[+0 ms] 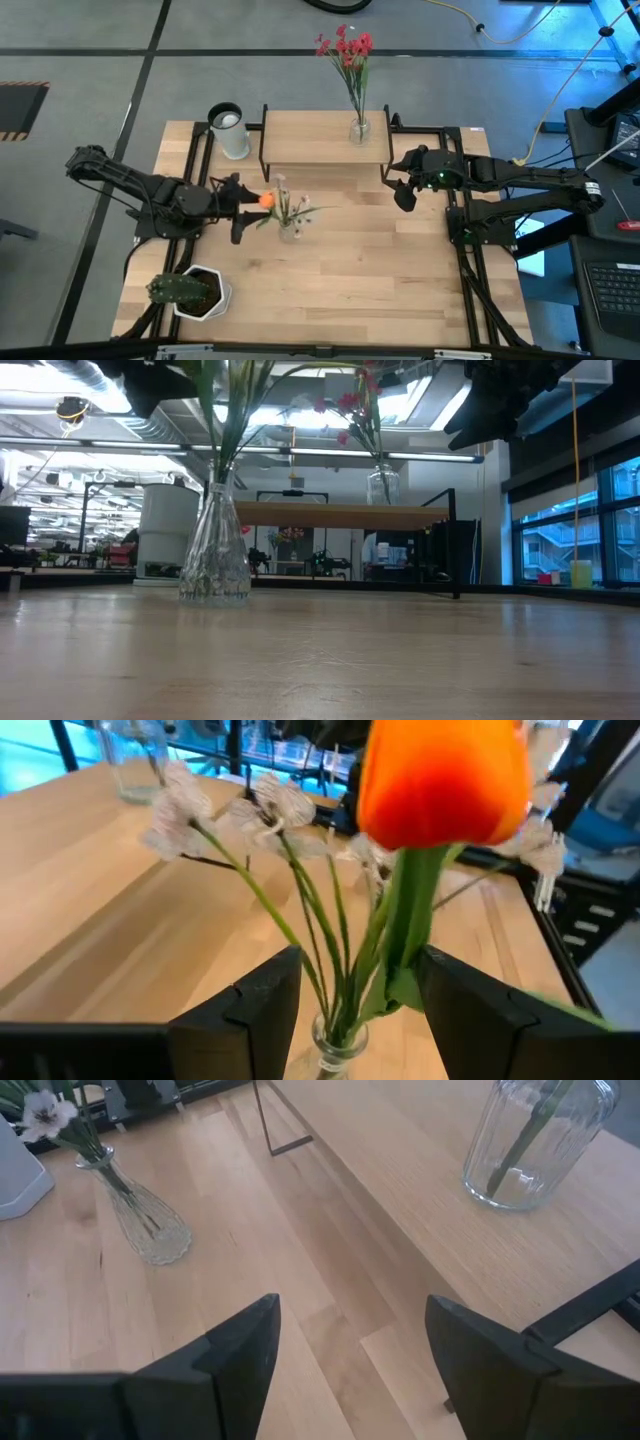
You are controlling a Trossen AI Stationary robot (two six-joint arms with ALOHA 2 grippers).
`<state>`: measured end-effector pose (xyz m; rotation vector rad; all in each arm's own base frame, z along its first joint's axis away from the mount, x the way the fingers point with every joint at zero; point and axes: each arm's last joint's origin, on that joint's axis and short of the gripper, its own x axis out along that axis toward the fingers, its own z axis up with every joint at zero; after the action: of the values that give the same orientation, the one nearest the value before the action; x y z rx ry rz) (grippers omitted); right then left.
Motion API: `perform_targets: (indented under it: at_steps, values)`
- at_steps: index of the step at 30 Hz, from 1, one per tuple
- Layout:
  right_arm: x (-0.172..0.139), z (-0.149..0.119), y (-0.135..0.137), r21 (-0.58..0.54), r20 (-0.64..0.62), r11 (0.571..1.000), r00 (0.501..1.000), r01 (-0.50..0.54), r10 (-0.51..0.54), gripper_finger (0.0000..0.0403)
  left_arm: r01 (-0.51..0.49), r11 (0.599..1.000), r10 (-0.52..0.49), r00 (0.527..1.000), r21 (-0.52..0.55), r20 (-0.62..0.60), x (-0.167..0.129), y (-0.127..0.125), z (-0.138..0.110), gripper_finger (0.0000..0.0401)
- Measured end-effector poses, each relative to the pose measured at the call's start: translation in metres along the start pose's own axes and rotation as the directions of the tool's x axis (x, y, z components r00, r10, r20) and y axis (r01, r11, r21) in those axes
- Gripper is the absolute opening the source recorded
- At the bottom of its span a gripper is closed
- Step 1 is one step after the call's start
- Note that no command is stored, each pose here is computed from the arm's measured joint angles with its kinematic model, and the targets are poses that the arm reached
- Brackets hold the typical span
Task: Pick and place flowers into a vace then onto a shelf
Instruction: Put the orange flower into the transparent vase, then put the transparent vase on the shelf
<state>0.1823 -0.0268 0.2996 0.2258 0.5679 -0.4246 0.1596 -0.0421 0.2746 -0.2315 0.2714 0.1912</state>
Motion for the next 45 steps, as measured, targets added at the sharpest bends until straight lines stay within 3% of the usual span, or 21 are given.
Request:
perform_targets:
  at_steps: [12, 20, 37, 45]
  values:
    - [0.000, 0.000, 0.000, 0.000, 0.000, 1.000, 1.000, 0.000, 0.000, 0.0251, 0.031, 0.999, -0.031, 1.000, 0.015, -0.006, -0.003, 0.000, 0.001, 0.0194]
    - [0.000, 0.000, 0.000, 0.000, 0.000, 1.000, 1.000, 0.000, 0.000, 0.0251, 0.002, 0.991, 0.022, 0.983, 0.132, -0.182, 0.017, -0.003, -0.021, 0.0194]
    - [0.000, 0.000, 0.000, 0.004, 0.000, 1.000, 1.000, 0.000, 0.000, 0.0251, -0.107, 0.991, 0.127, 0.929, 0.076, -0.348, 0.049, -0.009, -0.051, 0.0194]
    - [0.000, 0.000, 0.000, 0.004, 0.000, 1.000, 1.000, 0.000, 0.000, 0.0251, -0.135, 0.986, 0.161, 0.927, 0.100, -0.339, 0.065, -0.013, -0.059, 0.0194]
